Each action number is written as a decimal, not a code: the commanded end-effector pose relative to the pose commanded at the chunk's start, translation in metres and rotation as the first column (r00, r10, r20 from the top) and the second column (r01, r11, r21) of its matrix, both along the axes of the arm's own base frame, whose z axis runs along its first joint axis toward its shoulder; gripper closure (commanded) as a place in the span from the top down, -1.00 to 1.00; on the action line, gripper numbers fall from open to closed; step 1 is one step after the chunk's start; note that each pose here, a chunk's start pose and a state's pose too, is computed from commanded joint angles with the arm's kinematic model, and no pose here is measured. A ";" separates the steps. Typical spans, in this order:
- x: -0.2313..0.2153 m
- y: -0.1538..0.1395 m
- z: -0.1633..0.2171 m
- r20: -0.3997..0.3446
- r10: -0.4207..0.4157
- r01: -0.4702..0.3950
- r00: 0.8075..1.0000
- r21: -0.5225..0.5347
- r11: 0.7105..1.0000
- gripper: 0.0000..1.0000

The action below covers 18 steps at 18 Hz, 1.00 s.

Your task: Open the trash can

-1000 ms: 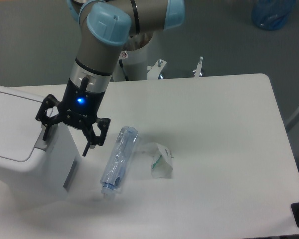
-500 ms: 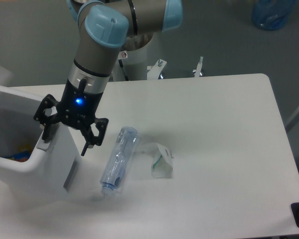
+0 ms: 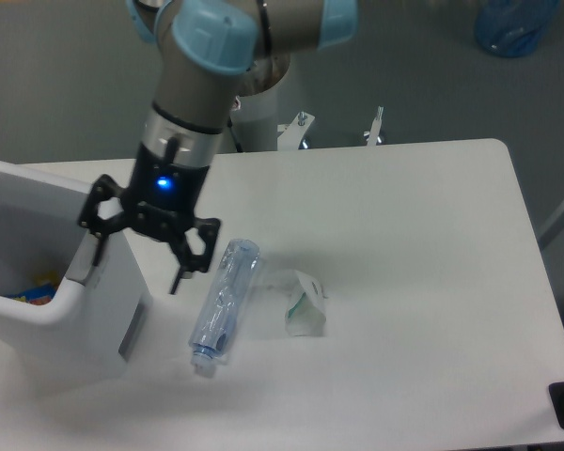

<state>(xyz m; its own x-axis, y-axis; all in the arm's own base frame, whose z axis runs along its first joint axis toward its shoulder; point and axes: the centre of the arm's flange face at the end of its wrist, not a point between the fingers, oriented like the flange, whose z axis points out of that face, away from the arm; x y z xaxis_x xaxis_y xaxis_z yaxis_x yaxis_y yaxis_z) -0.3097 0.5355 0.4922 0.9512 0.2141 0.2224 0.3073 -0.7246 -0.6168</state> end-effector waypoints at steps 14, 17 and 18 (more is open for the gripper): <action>-0.183 -0.123 -0.088 -0.300 -0.122 0.018 0.946 -0.329 0.944 1.00; -0.194 -0.136 -0.104 -0.318 -0.232 0.104 0.919 -0.371 0.923 1.00; -0.196 -0.139 -0.108 -0.322 -0.270 0.135 0.907 -0.385 0.913 1.00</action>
<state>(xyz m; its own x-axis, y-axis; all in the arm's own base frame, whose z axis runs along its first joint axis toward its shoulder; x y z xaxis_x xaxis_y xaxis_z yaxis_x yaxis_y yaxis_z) -0.5060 0.3967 0.3845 0.9805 0.0064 -0.1964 -0.0646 -0.9333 -0.3531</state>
